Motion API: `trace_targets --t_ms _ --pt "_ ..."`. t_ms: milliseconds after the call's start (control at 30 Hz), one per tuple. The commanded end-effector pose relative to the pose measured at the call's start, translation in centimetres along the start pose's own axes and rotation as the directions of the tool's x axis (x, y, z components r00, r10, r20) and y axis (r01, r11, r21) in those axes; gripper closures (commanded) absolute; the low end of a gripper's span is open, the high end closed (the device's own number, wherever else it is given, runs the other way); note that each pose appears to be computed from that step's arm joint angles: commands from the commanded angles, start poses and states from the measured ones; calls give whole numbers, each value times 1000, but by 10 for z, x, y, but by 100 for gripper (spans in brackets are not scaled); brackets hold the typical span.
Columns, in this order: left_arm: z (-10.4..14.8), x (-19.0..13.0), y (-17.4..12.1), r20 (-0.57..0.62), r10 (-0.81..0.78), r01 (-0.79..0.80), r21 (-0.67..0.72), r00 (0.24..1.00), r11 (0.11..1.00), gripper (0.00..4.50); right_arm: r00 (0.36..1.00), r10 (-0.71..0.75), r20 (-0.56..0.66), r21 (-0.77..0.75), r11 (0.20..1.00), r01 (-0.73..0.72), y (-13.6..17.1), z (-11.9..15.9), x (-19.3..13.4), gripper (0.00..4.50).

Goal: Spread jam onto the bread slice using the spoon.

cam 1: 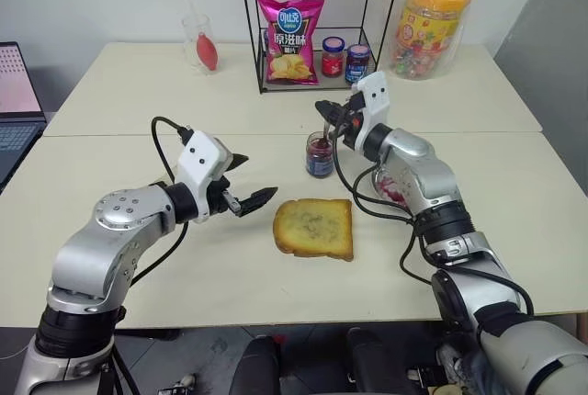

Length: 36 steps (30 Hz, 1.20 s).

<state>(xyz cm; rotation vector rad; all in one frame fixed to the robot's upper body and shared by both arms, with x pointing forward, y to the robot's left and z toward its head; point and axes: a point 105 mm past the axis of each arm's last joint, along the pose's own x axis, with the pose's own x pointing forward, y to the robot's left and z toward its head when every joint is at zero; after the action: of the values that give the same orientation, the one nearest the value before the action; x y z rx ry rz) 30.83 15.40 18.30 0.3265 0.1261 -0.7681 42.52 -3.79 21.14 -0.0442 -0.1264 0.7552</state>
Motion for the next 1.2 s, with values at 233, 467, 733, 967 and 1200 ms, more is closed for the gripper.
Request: trace_targets --t_ms 233,467,733,967,1200 --pt "9 0 -1 29 -4 2 49 1000 999 0 1000 12 1 84 996 -12 9 0 1 448" --pt "7 2 -3 32 -14 13 48 999 999 0 999 -34 -1 282 959 32 5 -1 -3 448" --pt "6 3 -3 31 -19 17 48 999 999 0 995 -94 19 473 878 74 -6 6 -6 448" --pt "4 4 -3 32 -19 17 49 999 999 0 990 -133 50 606 792 76 -13 15 -7 448" --pt "3 5 -2 32 -17 16 51 999 999 0 988 -149 45 643 761 85 -16 16 -8 448"
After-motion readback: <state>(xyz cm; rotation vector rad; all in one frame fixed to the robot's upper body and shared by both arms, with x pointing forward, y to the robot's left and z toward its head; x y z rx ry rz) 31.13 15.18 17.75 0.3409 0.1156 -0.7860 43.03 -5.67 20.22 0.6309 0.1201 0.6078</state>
